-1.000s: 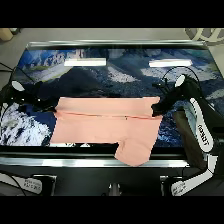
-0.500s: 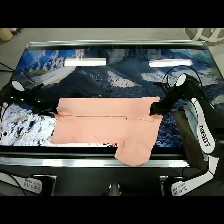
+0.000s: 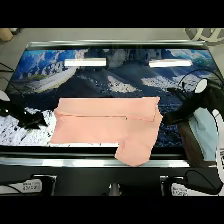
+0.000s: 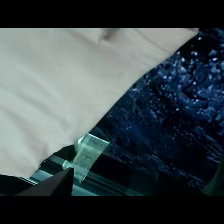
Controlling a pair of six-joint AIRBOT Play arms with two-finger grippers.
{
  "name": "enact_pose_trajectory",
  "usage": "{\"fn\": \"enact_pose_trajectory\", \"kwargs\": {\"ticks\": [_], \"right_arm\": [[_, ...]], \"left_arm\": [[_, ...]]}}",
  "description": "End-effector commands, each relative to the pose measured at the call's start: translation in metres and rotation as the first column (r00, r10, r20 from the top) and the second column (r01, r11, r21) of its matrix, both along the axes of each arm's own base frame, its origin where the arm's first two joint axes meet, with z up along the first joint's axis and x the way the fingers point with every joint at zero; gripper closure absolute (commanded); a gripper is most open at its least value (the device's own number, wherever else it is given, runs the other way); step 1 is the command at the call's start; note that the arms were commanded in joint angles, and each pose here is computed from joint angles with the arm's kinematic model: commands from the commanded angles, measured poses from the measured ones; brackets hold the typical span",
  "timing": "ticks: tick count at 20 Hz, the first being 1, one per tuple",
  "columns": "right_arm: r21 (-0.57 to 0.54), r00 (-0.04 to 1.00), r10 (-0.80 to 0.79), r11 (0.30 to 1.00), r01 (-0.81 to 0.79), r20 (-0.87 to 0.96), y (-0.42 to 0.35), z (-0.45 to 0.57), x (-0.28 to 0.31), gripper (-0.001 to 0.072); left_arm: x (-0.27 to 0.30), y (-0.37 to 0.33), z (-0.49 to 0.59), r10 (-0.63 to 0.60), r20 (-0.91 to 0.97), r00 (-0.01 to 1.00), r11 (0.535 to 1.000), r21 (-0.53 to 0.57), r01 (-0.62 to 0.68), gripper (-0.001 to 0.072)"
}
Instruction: Fold the shirts.
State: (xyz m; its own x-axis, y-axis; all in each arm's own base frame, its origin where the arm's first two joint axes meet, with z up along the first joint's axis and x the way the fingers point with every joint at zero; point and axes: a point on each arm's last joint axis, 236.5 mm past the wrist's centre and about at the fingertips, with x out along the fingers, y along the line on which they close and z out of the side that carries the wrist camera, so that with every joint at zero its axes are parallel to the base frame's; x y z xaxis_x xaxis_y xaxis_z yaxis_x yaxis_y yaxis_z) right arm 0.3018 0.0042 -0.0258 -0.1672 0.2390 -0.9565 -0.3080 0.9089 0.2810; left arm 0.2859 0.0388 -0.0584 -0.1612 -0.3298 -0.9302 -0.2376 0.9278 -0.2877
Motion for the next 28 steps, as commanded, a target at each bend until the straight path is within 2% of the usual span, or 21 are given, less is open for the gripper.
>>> {"fn": "enact_pose_trajectory", "kwargs": {"ticks": [1, 4, 12, 13, 14, 15, 16, 21, 24, 28], "right_arm": [[0.007, 1.0, -0.001, 1.0, 0.001, -0.007, 0.004, -0.019, -0.038, 0.0182], [0.016, 0.999, 0.009, 1.0, -0.008, -0.045, 0.007, -0.029, -0.052, 0.0183], [0.008, 1.0, 0.005, 1.0, -0.005, -0.015, 0.005, -0.032, -0.046, 0.0183], [0.008, 1.0, 0.004, 1.0, -0.004, -0.014, 0.005, -0.032, -0.045, 0.0183], [0.007, 1.0, 0.004, 1.0, -0.004, -0.012, 0.005, -0.032, -0.045, 0.0183], [0.007, 1.0, 0.004, 1.0, -0.004, -0.012, 0.005, -0.032, -0.045, 0.0182], [0.008, 1.0, 0.004, 1.0, -0.004, -0.015, 0.005, -0.032, -0.046, 0.0182], [0.171, 0.999, -0.029, 0.985, 0.032, -0.018, 0.051, -0.043, -0.08, 0.0153], [0.228, 0.994, -0.087, 0.969, 0.1, -0.066, 0.07, -0.065, -0.11, 0.0162], [0.284, 0.987, -0.143, 0.946, 0.158, -0.071, 0.086, -0.077, -0.116, 0.0181]], "left_arm": [[-0.059, -0.012, -0.032, -0.013, -0.042, 0.999, 1.0, -0.006, 0.012, 0.0255], [-0.074, -0.021, -0.046, -0.009, -0.059, 0.998, 1.0, -0.026, 0.008, 0.0255], [-0.044, -0.036, -0.051, 0.086, 0.035, 0.996, 0.994, -0.077, -0.083, 0.0275], [-0.045, -0.037, -0.052, 0.088, 0.032, 0.996, 0.993, -0.077, -0.086, 0.0331], [-0.046, -0.038, -0.053, 0.098, 0.025, 0.995, 0.993, -0.075, -0.096, 0.0434], [-0.047, -0.038, -0.055, 0.113, 0.018, 0.993, 0.991, -0.074, -0.112, 0.0593], [-0.047, -0.039, -0.055, 0.118, 0.017, 0.993, 0.99, -0.075, -0.117, 0.0668], [-0.045, -0.042, -0.053, 0.111, 0.032, 0.993, 0.99, -0.092, -0.108, 0.0681], [-0.044, -0.041, -0.05, 0.105, 0.045, 0.993, 0.991, -0.09, -0.101, 0.0681], [-0.045, -0.042, -0.049, 0.103, 0.043, 0.994, 0.991, -0.093, -0.098, 0.0681]]}}
